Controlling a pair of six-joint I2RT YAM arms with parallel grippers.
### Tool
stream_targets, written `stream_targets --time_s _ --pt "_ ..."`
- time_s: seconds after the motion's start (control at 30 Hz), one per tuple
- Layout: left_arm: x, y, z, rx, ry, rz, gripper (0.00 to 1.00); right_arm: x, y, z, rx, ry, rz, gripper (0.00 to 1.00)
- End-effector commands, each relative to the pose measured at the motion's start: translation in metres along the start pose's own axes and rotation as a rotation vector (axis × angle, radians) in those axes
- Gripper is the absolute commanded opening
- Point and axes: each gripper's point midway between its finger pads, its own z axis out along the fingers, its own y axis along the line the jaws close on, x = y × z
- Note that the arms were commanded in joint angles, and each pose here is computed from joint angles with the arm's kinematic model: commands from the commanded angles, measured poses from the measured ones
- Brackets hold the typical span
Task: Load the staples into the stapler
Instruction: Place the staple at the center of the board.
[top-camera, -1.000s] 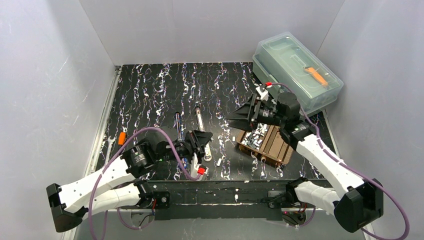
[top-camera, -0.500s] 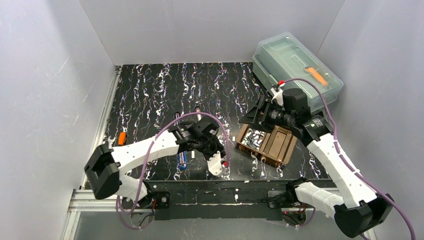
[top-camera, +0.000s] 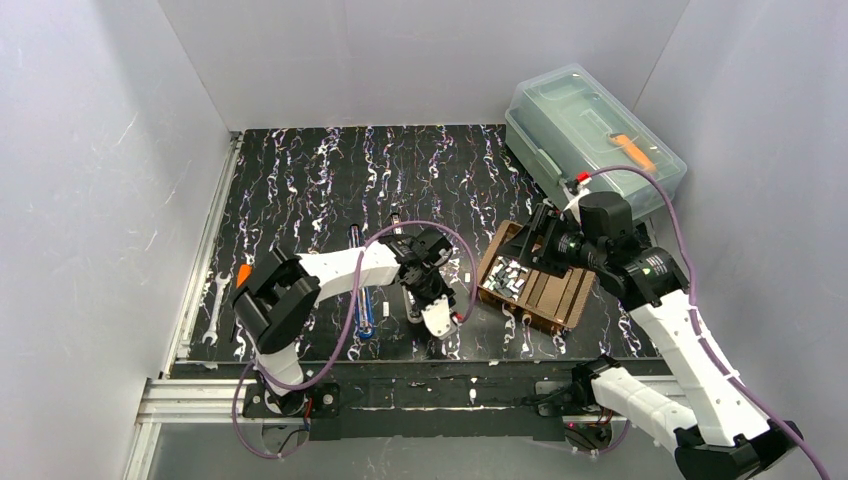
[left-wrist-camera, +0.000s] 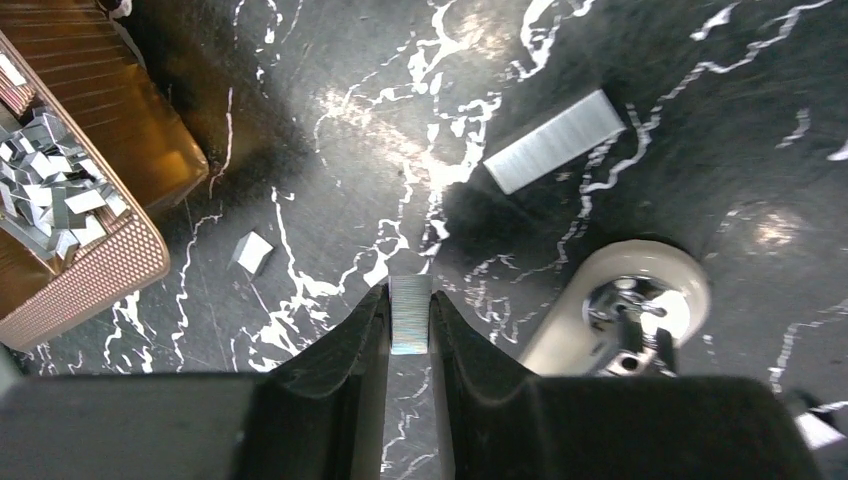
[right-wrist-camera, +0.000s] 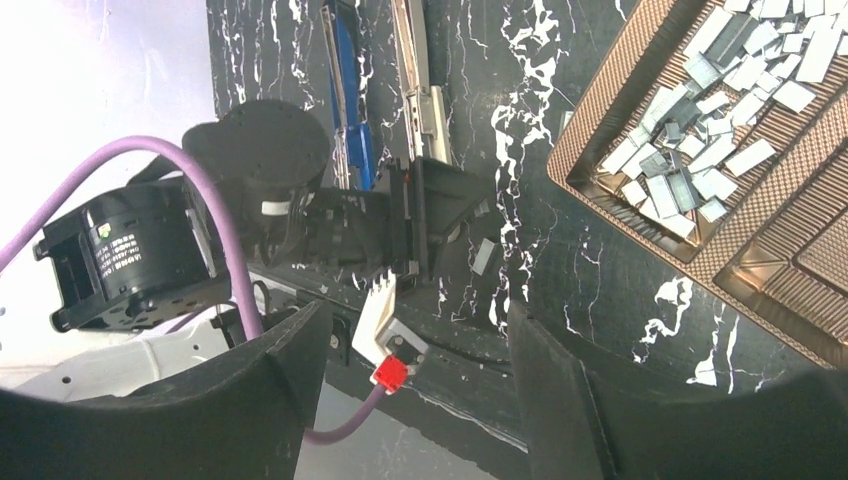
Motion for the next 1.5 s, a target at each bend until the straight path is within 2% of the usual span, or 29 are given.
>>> stream_targets --time_s 0.0,0.1,0.23,0.37,0.57,0.8,0.93,1.07,1.3,1.37,1.43,1.47 --pt "-0.001 0.019 0.000 -0.013 -0.014 0.055 0.09 0.000 -0.006 -0.003 0.018 -0.026 -0.001 0.74" --pt "0.000 0.019 0.005 0.004 -0.021 0.064 0.11 -0.001 -0.005 -0.005 0.016 -0.024 -0.004 0.75" --pt "0.001 0.006 0.008 0.066 -0.024 0.081 0.18 0.000 -0.006 -0.007 0.026 -0.023 -0.010 0.76" --pt "0.002 -0.004 0.008 0.124 -0.025 0.059 0.36 0.000 -0.006 -0.009 0.025 -0.027 -0.006 0.77" --pt "0.003 0.002 0.006 0.116 -0.015 0.042 0.50 -0.001 -0.006 -0.009 0.029 -0.033 -0.005 0.78" --pt "-0.005 0.044 -0.043 -0.090 0.026 -0.044 0.52 -0.007 -0.011 0.006 0.055 -0.025 -0.009 0.78" --pt "-0.017 0.048 -0.074 -0.203 0.030 -0.079 0.51 -0.006 -0.020 0.020 0.085 -0.003 -0.017 0.77" --pt "-0.027 0.053 -0.108 -0.322 0.034 -0.182 0.48 0.006 -0.032 0.036 0.090 0.014 -0.019 0.76" --pt "-0.042 0.036 -0.178 -0.602 0.042 -0.340 0.52 0.030 -0.019 0.068 0.139 0.018 -0.192 0.79" --pt "-0.045 0.030 -0.197 -0.674 0.048 -0.389 0.54 0.045 -0.014 0.085 0.182 0.047 -0.271 0.80" --pt "-0.046 0.024 -0.215 -0.731 0.064 -0.439 0.71 0.060 -0.013 0.099 0.226 0.075 -0.341 0.80" --pt "-0.046 0.021 -0.222 -0.753 0.073 -0.461 0.77 0.066 -0.012 0.105 0.239 0.083 -0.367 0.80"
